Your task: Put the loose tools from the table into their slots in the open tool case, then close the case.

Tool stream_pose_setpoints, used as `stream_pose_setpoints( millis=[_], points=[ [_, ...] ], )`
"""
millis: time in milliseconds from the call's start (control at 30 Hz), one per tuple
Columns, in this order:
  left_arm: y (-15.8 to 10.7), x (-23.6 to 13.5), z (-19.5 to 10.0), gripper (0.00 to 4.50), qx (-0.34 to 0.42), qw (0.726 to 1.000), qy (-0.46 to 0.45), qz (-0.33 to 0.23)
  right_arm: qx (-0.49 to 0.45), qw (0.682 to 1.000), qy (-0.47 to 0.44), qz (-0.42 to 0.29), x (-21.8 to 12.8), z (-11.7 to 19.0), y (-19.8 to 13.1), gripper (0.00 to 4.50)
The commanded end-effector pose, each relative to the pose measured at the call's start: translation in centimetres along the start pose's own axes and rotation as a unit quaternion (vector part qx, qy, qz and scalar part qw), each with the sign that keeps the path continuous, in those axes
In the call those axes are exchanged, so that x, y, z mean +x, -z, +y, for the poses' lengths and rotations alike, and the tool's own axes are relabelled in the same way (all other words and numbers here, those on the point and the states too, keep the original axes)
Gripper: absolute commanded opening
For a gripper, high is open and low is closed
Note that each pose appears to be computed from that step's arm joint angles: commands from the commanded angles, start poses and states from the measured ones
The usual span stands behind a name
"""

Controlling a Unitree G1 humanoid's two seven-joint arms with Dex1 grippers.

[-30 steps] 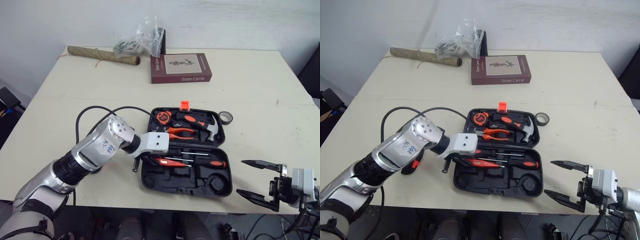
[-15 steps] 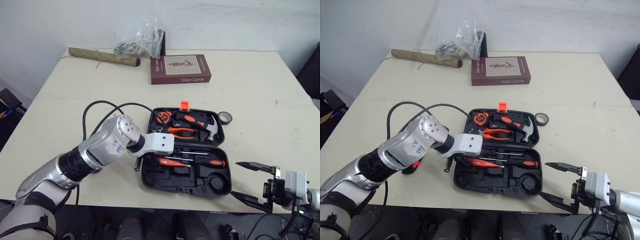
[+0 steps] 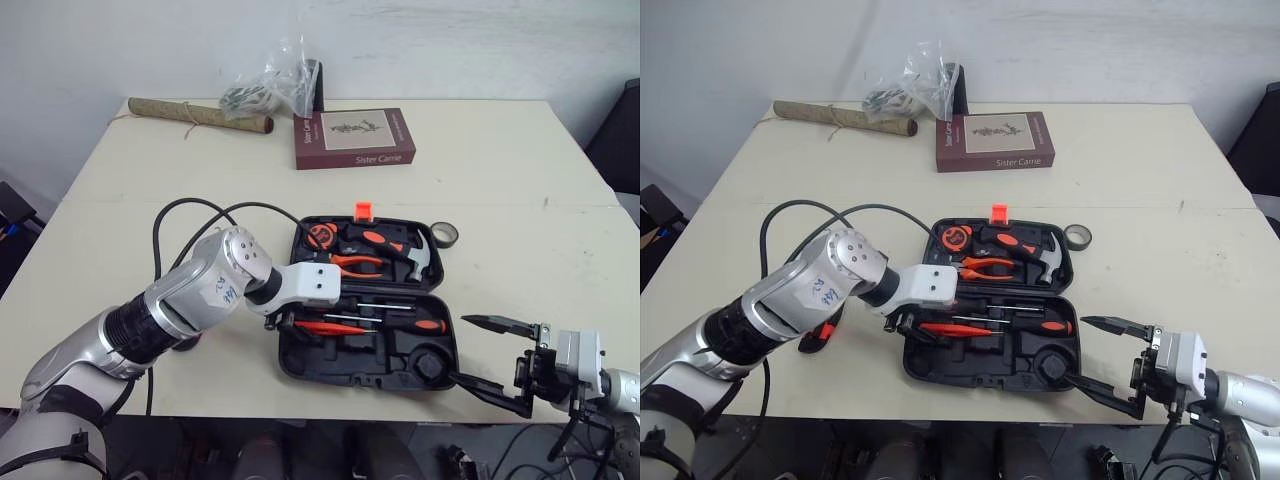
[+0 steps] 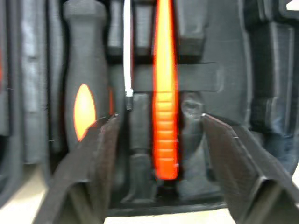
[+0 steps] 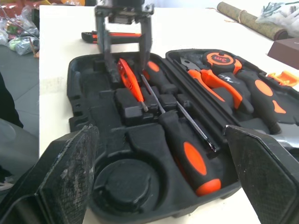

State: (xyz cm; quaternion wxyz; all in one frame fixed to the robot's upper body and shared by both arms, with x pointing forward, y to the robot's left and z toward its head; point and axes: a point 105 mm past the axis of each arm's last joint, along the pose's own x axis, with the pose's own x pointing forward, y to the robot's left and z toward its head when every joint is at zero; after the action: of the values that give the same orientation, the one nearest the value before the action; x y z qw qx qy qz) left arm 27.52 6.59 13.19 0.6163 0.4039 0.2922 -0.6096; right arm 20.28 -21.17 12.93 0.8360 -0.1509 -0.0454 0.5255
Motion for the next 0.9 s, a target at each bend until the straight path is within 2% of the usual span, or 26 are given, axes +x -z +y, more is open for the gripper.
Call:
stream_pose_setpoints(
  millis=[33, 167, 300, 400, 533, 600, 667, 900],
  points=[
    [0.0, -1.4, -0.2, 2.71, 0.006, 1.0, -0.005, -0.004, -0.007, 1.0, -0.009, -0.007, 0.2, 0.1, -0.9, 4.5],
    [-0.4, -3.6, -0.5, 2.71, -0.009, 0.999, 0.006, -0.035, -0.001, 1.0, -0.013, -0.003, 0.2, 0.0, -1.3, 4.5],
    [-0.9, -4.5, 0.1, 2.71, -0.007, 0.994, -0.021, -0.109, 0.005, 1.0, -0.014, 0.001, 0.2, 0.0, -1.5, 4.5],
    [-1.4, -4.3, 1.0, 1.98, 0.018, 0.968, -0.052, -0.244, 0.006, 1.0, -0.013, 0.001, 0.3, -0.2, -1.6, 4.5],
    [-1.2, -3.3, 0.2, 0.2, 0.054, 0.945, -0.053, -0.319, 0.007, 1.0, -0.012, 0.001, 0.4, -0.4, -1.5, 4.5],
    [-1.3, -2.3, 0.1, 0.08, 0.046, 0.932, -0.055, -0.356, 0.007, 1.0, -0.01, 0.0, 0.5, -0.4, -1.5, 4.5],
    [-1.0, -1.3, 0.0, 0.08, 0.05, 0.929, -0.053, -0.364, 0.007, 1.0, -0.009, -0.001, 0.6, -0.5, -1.5, 4.5],
    [-0.1, 1.9, -0.6, 0.08, 0.054, 0.943, -0.038, -0.326, 0.006, 1.0, -0.004, 0.003, 0.6, -0.6, -1.5, 4.5]
  ],
)
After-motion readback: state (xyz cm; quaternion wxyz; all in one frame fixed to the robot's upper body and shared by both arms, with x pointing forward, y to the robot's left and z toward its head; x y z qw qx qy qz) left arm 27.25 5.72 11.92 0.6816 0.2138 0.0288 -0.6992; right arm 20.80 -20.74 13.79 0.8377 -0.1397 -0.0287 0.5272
